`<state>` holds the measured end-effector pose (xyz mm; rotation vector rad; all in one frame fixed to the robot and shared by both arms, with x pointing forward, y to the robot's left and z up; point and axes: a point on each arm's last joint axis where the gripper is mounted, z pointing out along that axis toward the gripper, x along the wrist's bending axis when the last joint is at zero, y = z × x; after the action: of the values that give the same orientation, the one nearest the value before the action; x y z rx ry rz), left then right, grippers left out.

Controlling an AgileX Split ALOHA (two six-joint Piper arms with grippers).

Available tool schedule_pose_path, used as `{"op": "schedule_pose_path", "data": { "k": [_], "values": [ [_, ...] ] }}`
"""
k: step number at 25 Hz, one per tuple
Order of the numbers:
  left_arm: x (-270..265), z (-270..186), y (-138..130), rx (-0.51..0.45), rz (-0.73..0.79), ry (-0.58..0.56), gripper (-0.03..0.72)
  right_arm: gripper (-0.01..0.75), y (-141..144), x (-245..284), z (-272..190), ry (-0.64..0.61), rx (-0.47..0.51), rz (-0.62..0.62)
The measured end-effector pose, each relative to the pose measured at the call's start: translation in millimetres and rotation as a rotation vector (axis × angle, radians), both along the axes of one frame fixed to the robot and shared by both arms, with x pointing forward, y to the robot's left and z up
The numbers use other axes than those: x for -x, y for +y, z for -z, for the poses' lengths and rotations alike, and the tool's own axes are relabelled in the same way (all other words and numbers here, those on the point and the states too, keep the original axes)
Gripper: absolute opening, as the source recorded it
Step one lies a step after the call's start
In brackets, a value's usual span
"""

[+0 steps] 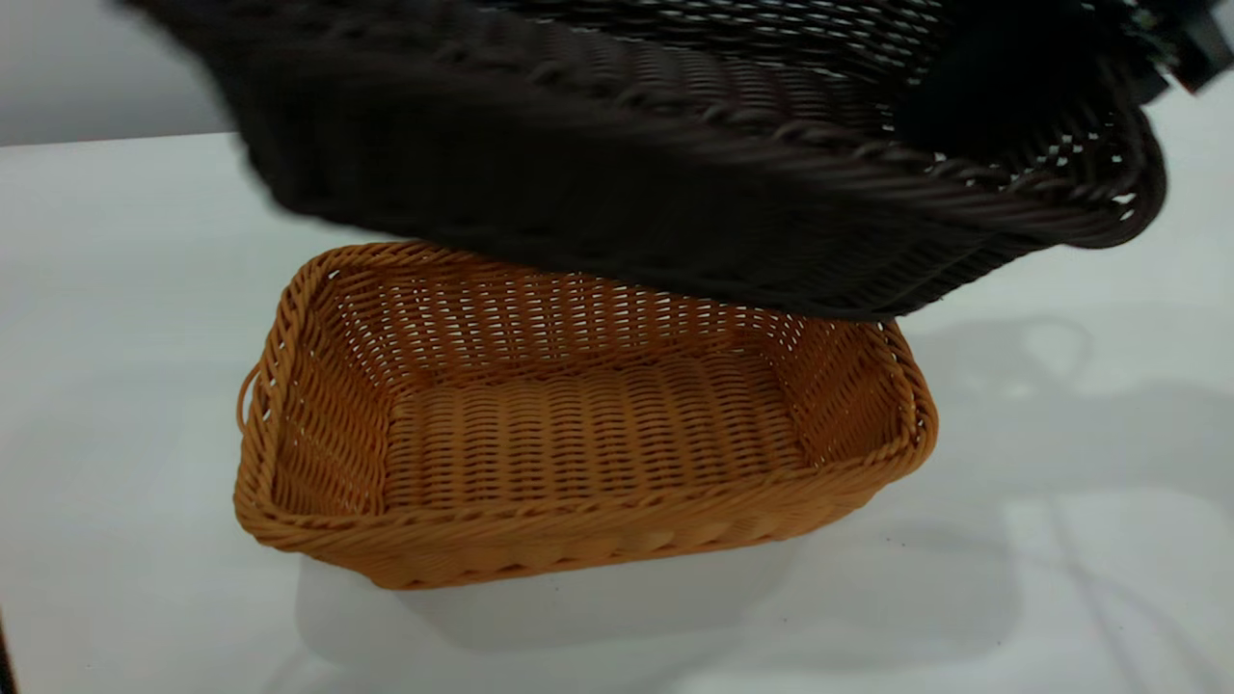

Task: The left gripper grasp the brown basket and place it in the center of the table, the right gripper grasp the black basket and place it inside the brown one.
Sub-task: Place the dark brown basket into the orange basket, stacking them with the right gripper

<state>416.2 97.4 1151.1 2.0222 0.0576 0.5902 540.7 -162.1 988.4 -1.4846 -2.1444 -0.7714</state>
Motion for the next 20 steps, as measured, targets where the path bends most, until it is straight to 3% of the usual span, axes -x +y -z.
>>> {"op": "schedule_pose_path", "data": {
  "k": [4, 9, 20],
  "values": [
    [0.0, 0.4, -0.2, 0.000, 0.000, 0.007, 0.587, 0.237, 22.3, -5.2, -4.7, -0.024, 0.044, -0.068],
    [-0.3, 0.2, -0.1, 0.001, -0.003, 0.003, 0.587, 0.237, 41.6, -14.0, 8.9, 0.051, 0.117, -0.168],
    [-1.2, -0.6, 0.0, 0.008, -0.012, -0.004, 0.586, 0.236, 48.0, -34.3, 47.7, 0.156, 0.153, -0.090]
  ]
}}
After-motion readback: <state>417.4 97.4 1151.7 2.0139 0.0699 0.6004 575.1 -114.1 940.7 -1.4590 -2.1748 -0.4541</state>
